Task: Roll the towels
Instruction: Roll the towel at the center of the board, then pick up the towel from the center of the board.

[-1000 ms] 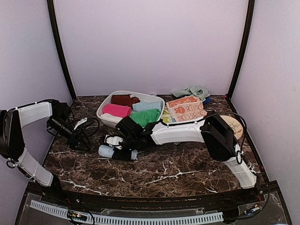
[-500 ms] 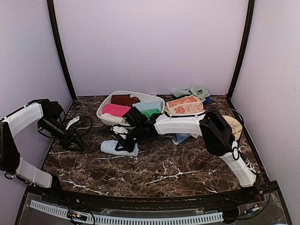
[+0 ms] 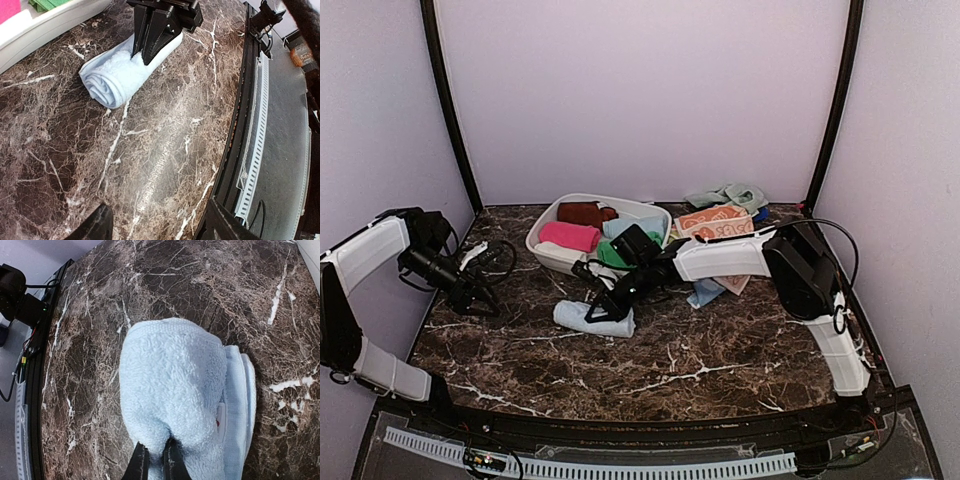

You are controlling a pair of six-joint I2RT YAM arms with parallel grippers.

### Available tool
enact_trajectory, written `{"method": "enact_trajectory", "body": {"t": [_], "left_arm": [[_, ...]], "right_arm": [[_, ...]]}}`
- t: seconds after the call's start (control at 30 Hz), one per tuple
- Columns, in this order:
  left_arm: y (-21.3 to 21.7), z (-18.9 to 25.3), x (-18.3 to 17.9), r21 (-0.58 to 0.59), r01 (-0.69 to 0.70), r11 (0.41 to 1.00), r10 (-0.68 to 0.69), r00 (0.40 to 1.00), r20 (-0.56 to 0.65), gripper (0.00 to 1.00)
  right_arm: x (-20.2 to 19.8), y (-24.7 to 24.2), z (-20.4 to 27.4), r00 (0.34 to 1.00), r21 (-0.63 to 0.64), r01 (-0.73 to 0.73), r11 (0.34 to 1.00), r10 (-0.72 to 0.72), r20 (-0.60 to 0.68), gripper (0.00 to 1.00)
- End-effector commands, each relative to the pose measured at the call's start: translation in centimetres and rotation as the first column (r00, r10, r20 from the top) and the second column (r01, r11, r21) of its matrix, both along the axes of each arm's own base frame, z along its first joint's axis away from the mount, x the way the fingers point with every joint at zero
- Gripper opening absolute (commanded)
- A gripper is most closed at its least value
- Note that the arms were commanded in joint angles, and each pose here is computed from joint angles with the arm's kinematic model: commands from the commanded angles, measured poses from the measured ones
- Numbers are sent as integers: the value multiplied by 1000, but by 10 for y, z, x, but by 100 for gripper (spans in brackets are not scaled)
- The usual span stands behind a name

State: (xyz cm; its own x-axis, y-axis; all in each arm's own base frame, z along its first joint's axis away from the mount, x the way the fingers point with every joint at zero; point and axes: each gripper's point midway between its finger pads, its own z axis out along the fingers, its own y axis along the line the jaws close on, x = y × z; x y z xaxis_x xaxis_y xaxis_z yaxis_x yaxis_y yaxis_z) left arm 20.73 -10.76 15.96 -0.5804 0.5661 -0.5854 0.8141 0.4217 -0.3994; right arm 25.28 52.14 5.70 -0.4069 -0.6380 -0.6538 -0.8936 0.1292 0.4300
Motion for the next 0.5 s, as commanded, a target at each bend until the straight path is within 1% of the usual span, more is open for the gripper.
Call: {"method": "enact_trajectory", "body": {"t": [0.0,0.07,0.17,0.27,0.37,0.47], "left_arm": [[0,-4,-9,-7,-4,1000,3,999,-32,65],[1,-5,-6,4,-2,1000,2,1000,-28,64],[0,-4,-1,-8,-5,1000,5,999,-33,62],[-1,-5,1,-19,-10,1000,10,999,-34,61],[-1,-7,0,-16,-6,1000,6,1000,-30,61],[1,-7,0,-3,-4,1000,4,1000,-25,60]], "right_arm": [[-26,-15,-26,987,-99,8,995,-24,-158,0],[-18,-11,-6,988,-62,16,998,-25,-151,0],[6,-12,28,982,3,68,998,-67,-177,0],[31,-11,79,983,115,115,987,-96,-158,0],[57,-17,129,988,188,139,972,-123,-94,0],[97,-28,176,978,247,201,948,-209,8,0]]}}
